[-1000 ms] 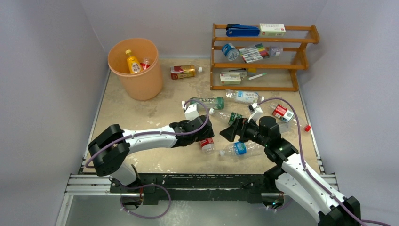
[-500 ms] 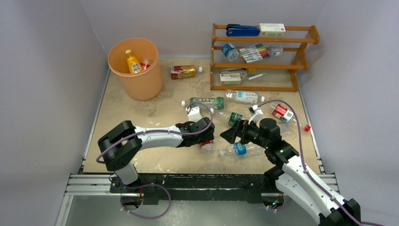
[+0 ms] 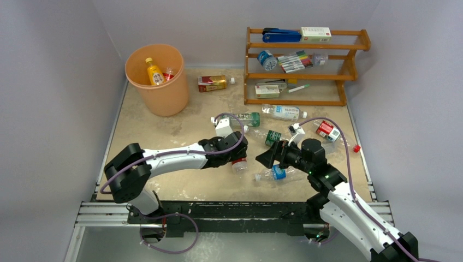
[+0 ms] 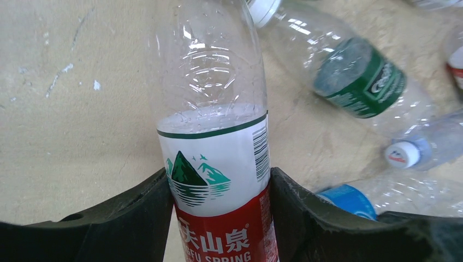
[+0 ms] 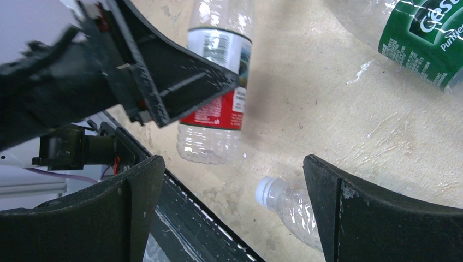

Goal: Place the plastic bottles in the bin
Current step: Pick up the plastic bottle at the center of the board.

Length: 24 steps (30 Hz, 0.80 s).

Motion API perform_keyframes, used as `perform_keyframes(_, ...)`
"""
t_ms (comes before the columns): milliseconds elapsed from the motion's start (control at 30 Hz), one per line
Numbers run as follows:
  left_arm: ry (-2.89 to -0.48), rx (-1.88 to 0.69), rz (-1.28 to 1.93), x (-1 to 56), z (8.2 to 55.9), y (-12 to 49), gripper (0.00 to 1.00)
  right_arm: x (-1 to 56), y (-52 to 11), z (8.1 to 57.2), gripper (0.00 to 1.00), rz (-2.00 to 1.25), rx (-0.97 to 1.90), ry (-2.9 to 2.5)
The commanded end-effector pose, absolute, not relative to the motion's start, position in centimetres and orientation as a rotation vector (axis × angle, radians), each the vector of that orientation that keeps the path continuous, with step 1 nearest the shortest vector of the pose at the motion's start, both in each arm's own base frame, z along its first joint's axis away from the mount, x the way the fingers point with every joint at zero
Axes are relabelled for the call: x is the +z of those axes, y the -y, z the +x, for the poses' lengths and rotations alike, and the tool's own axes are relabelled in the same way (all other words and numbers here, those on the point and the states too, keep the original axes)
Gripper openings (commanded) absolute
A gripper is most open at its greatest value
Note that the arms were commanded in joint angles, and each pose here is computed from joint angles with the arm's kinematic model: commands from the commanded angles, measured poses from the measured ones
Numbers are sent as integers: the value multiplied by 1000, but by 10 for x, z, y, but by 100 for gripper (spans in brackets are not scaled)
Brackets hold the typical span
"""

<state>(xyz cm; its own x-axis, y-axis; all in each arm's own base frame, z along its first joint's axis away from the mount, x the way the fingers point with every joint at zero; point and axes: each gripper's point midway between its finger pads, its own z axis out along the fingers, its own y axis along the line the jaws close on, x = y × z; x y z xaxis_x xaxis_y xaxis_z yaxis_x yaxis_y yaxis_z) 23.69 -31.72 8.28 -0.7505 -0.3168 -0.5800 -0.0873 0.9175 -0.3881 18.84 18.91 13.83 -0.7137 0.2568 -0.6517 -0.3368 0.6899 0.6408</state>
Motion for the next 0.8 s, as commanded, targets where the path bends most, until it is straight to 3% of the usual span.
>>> perform_keyframes(0,-2271,-475,-288,143,256,313,58,145,-192,186,100,-74,1040,-2115)
perform_keyframes(767,-2086,-387,-358,286,373,214,58,145,-186,178,100,-56,1033,-2119)
